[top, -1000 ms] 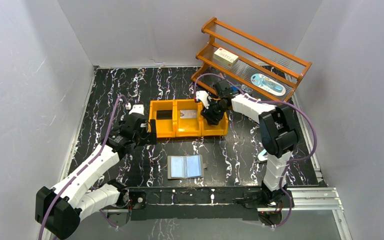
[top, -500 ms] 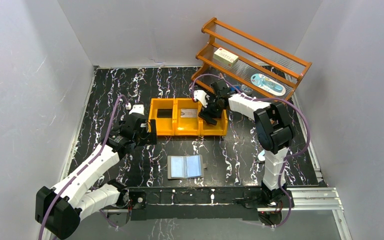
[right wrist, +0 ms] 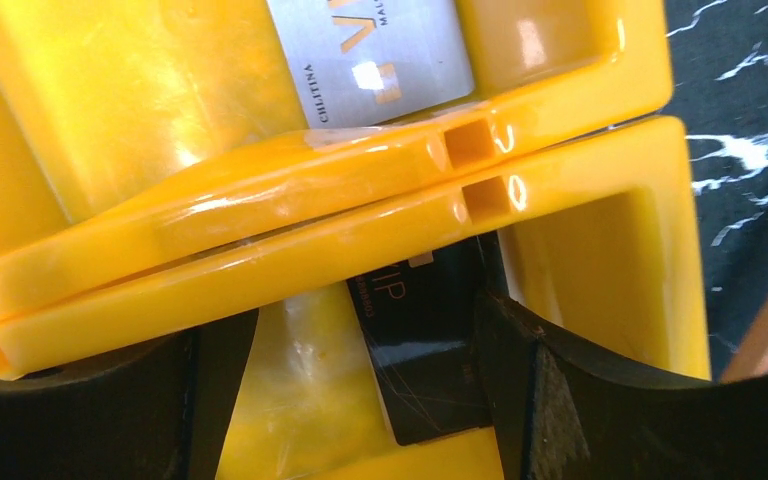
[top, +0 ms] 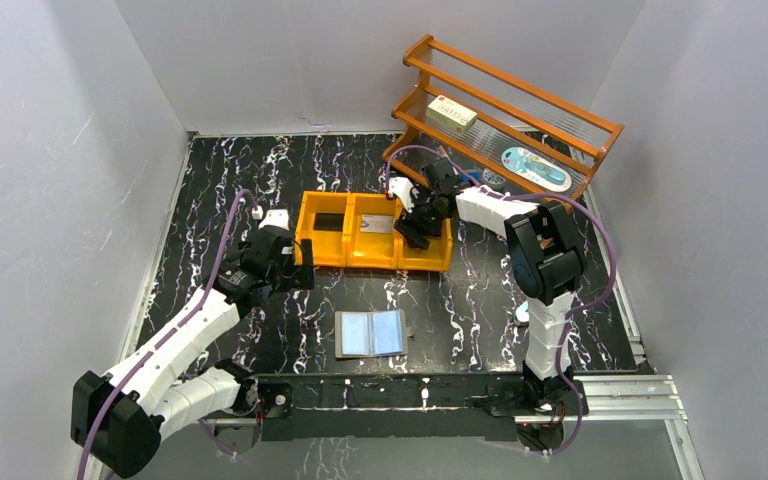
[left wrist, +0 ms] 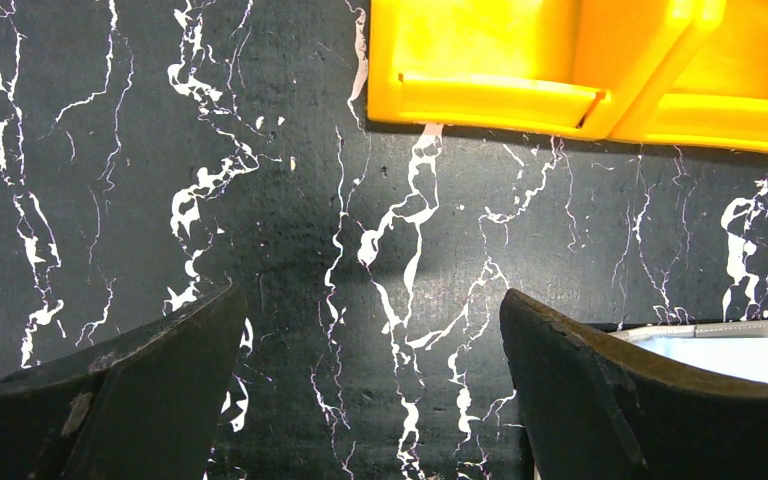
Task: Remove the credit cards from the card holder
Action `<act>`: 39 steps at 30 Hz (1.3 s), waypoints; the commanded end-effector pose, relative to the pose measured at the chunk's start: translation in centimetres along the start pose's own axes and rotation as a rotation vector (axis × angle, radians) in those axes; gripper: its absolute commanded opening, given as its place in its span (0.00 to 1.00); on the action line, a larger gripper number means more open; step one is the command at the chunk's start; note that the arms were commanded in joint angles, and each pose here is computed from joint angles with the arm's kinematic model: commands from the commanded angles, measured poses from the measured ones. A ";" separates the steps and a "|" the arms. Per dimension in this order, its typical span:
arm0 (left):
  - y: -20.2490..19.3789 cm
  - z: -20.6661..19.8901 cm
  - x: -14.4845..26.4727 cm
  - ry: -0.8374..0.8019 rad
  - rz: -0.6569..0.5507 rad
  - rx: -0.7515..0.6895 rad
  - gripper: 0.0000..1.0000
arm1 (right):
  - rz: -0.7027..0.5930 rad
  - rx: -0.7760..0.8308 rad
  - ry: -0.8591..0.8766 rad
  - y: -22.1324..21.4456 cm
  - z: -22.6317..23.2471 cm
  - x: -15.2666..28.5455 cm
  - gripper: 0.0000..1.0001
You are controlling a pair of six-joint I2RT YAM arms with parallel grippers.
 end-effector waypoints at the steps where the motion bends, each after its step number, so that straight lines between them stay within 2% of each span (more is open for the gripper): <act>1: 0.3 -0.1 0.2 -0.007 -0.002 -0.004 0.98 | 0.133 -0.241 0.195 -3.3 4.0 -2.2 0.87; 10: 0.3 -0.1 0.3 -0.009 -0.003 -0.003 0.98 | 0.248 -0.438 0.208 -4.3 5.7 -2.5 0.74; 19: 0.3 -0.1 0.2 -0.010 0.002 -0.005 0.98 | 0.275 -0.479 0.189 -2.8 8.2 -2.1 0.62; 22: 0.3 -0.1 0.2 -0.011 0.002 -0.006 0.98 | 0.277 -0.468 0.150 -2.0 8.2 -2.0 0.63; 27: 0.3 -0.1 0.2 -0.014 0.001 -0.006 0.98 | 0.238 -0.447 -0.019 0.1 5.9 -0.6 0.70; 33: 0.3 -0.1 0.3 -0.015 0.001 -0.006 0.98 | 0.110 -0.423 -0.176 2.8 3.6 1.8 0.81; 39: 0.3 -0.1 0.3 -0.015 0.002 -0.008 0.98 | 0.192 -0.362 -0.202 2.3 2.6 1.2 0.89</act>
Point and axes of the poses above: each gripper's point midway between its finger pads, its own x axis back along the fingers, its own z axis along the line the jaws close on, y = z × x, the point moved 10 cm from there along x, back along the fingers, and after that the axes turned 13 degrees about x, right-handed, at the moved point
